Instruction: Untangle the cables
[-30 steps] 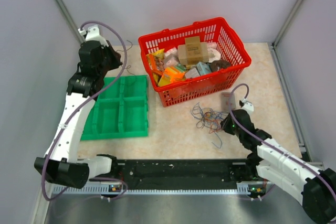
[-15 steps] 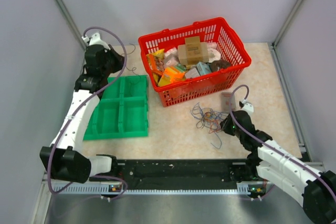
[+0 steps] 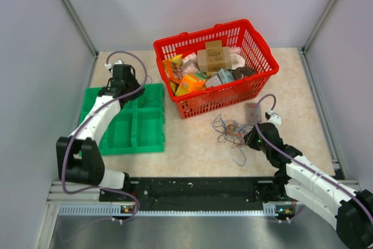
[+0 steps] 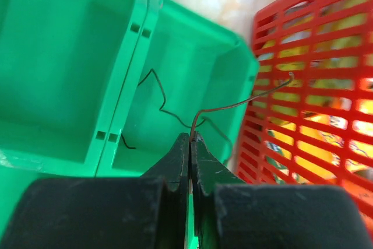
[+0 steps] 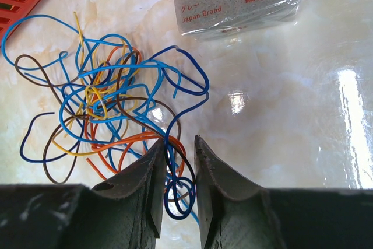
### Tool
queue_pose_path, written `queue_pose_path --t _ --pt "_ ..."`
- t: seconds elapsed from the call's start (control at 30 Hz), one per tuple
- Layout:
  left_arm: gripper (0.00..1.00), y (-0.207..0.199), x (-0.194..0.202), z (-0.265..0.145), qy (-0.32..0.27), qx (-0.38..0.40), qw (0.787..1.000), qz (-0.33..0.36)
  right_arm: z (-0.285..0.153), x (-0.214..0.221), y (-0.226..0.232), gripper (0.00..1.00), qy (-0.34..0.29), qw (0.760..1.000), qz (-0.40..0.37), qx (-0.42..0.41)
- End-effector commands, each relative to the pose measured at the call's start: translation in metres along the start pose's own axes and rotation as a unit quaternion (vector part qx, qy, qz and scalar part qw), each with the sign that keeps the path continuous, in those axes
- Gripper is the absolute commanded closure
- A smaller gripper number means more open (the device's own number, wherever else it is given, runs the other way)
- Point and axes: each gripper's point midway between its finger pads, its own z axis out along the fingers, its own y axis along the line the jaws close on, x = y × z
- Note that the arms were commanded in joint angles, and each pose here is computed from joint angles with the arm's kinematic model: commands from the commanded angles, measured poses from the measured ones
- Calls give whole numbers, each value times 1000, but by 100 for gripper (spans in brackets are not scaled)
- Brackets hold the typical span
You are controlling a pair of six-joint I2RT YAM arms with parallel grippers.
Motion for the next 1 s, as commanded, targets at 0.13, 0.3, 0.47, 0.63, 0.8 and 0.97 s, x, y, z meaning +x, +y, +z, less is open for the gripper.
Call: queue_pose_path --t 0.13,0.3,0.47,0.63,0.8,0.97 --pt "100 16 33 42 91 -76 992 -36 0 -9 7 74 -17 1000 1 -16" --pt "100 17 29 50 88 -86 992 -30 0 -8 8 74 -14 1000 -1 -18" --pt "53 16 24 33 78 -85 993 -15 1 -8 9 74 -12 1000 -5 -18" --pt "14 10 8 -16 38 -52 998 18 3 -5 12 74 -1 1000 -13 -24" --pt "19 -19 4 -90 -10 93 993 77 5 1 18 73 18 999 -30 -41" --pt "23 -66 61 -146 16 312 938 148 4 8 35 73 42 994 -55 -87"
